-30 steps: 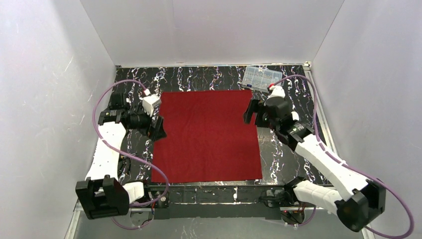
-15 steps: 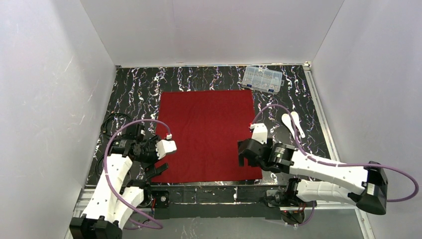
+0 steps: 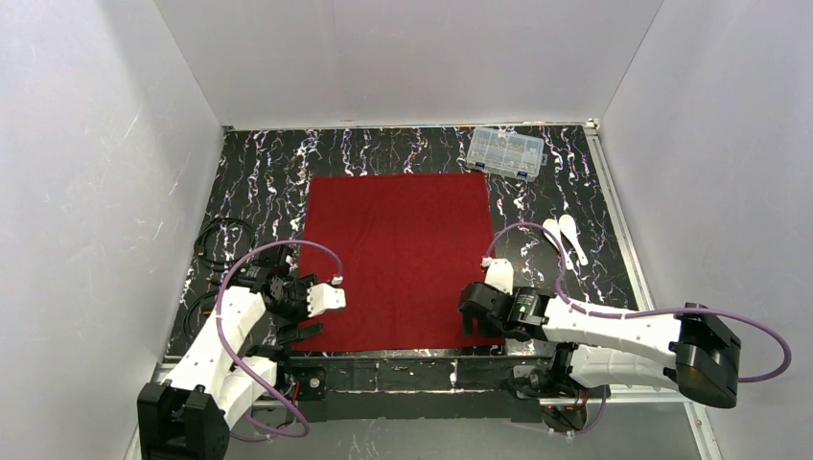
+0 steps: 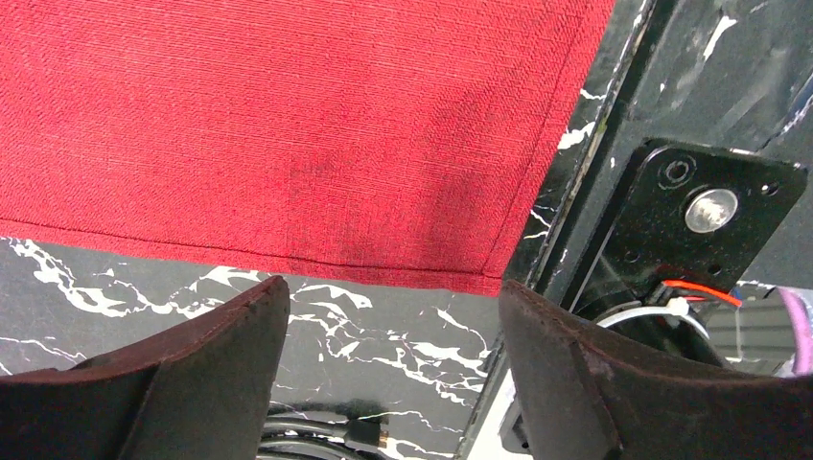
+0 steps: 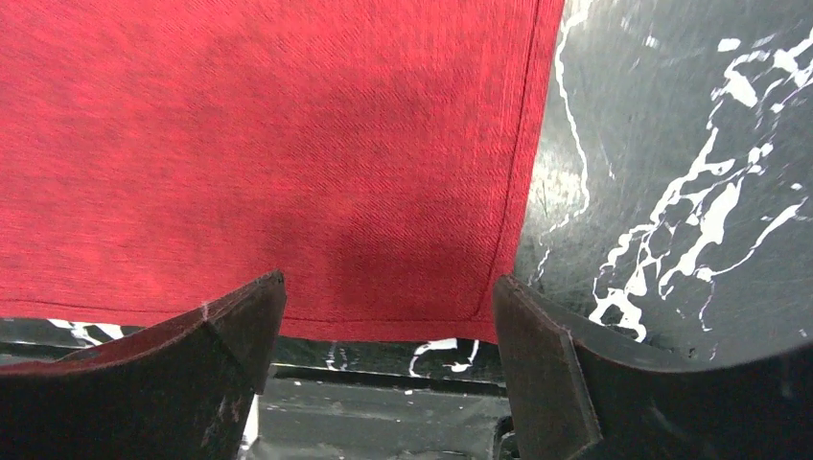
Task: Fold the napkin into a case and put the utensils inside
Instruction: Pick up the flattened napkin from the center of the board.
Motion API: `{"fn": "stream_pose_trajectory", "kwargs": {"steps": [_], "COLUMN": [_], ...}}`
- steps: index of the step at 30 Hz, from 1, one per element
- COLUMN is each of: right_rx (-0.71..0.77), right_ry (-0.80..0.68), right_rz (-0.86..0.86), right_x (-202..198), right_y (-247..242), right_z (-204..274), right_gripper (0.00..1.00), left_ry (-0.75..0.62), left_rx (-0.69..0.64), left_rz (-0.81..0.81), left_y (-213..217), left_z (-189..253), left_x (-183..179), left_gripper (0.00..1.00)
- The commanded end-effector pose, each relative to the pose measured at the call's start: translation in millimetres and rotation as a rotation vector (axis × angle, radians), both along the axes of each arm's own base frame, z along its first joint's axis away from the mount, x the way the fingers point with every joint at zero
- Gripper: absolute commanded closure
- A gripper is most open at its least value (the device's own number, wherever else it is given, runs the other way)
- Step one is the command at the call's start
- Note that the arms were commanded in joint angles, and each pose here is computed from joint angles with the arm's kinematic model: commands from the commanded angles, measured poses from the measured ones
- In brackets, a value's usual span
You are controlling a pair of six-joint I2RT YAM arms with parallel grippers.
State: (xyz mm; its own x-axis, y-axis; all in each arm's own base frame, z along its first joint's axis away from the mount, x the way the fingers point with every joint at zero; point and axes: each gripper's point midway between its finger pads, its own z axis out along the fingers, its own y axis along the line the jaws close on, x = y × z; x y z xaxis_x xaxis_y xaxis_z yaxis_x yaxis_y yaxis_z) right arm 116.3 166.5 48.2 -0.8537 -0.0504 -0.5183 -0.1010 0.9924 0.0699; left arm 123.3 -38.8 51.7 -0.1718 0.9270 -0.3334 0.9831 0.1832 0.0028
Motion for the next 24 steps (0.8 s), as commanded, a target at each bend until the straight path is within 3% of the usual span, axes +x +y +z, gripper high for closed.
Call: {"fn": "stream_pose_trajectory", "kwargs": {"steps": [1, 8, 10, 17, 24], "right_rx": [0.040, 0.046, 0.039, 0.065, 0.068], "right_ry": [0.105, 0.136, 0.150, 0.172, 0.210], "right_rz": [-0.013, 0.028, 0.024, -0.010, -0.040], "right_x": [-19, -22, -22, -9, -5], "right_y": [2, 3, 2, -3, -13], "right_z": [-19, -20, -24, -28, -36], "right_gripper": [0.14, 0.16, 0.21, 0.41, 0.44], "left_ry": [0.020, 0.049, 0.034, 0.036, 0.061], "left_rx": [0.009, 0.034, 0.045, 0.055, 0.073], "left_rz": [-0.081, -0.169, -0.185, -0.257, -0.352], "left_y": [1, 5, 6, 4, 7], "left_z": [-5, -16, -21, -33, -34], "left_x": [-8, -18, -16, -17, -22], "left_gripper": [0.25, 0.37, 0.39, 0.39, 0.36]}}
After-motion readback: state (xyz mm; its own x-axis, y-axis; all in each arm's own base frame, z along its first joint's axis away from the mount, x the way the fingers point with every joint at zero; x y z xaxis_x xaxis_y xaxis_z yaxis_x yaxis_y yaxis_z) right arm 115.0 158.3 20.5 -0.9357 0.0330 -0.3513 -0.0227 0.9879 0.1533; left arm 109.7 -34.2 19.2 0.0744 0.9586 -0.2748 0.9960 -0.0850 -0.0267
